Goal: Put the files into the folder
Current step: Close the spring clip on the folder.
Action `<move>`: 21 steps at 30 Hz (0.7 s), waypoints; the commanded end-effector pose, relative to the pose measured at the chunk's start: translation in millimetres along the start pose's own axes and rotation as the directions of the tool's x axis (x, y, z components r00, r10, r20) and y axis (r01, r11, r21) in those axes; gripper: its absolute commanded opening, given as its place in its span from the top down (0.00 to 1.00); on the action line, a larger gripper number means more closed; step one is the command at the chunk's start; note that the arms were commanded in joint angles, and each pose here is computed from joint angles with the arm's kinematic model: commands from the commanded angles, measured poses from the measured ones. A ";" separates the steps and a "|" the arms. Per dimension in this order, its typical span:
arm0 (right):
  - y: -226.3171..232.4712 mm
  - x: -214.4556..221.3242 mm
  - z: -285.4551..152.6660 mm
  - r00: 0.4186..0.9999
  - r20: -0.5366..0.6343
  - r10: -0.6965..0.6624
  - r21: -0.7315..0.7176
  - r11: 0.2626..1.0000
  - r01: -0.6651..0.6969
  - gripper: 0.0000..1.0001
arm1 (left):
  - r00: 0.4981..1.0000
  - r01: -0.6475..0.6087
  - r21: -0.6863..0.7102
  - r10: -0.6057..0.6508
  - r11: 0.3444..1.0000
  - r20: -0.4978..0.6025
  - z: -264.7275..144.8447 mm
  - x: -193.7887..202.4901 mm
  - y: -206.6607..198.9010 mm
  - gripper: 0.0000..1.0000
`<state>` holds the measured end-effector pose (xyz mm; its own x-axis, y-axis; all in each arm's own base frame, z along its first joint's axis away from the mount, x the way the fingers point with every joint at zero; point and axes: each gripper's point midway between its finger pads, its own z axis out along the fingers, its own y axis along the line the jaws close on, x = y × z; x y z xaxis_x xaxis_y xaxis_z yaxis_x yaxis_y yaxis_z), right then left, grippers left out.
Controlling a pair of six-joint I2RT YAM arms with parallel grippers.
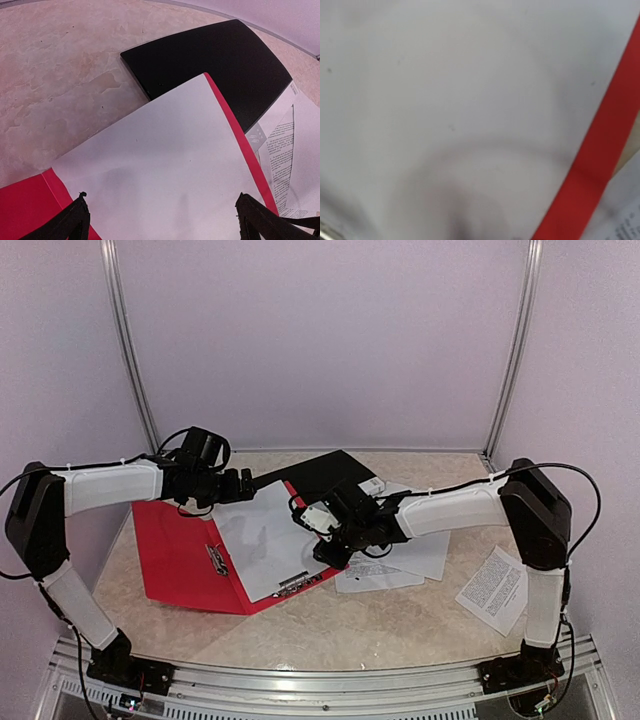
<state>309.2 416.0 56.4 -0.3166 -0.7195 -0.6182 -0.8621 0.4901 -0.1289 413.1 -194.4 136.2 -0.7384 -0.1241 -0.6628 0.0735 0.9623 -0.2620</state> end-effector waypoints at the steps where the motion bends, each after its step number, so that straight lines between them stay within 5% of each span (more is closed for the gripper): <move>1: 2.6 -24.0 -28.1 0.998 0.065 -0.017 -0.008 1.000 0.018 0.57 | 0.999 -0.008 0.053 0.010 0.999 -0.035 8.5 15.1 -7.9 0.01; 7: 37.4 -33.4 -48.5 0.991 0.106 -0.076 -0.078 0.993 0.085 0.55 | 0.994 0.008 0.305 0.024 0.952 -0.103 1.0 45.3 -42.5 0.02; 11: 69.3 -38.9 -56.2 0.985 0.127 -0.113 -0.123 0.984 0.129 0.57 | 0.998 -0.058 0.448 0.066 0.892 -0.002 -27.8 53.7 -57.4 0.04; 21: 130.7 -48.7 -39.2 0.973 0.110 -0.202 -0.197 0.955 0.220 0.56 | 0.987 -0.117 0.372 0.066 0.921 0.146 -61.2 44.7 -35.0 0.04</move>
<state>207.0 481.3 112.1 -0.1144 -0.7080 -0.6969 -0.9638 0.2492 -0.0949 331.2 -228.1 141.3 -0.6968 -0.0802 -0.7128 0.3941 0.7875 -0.4739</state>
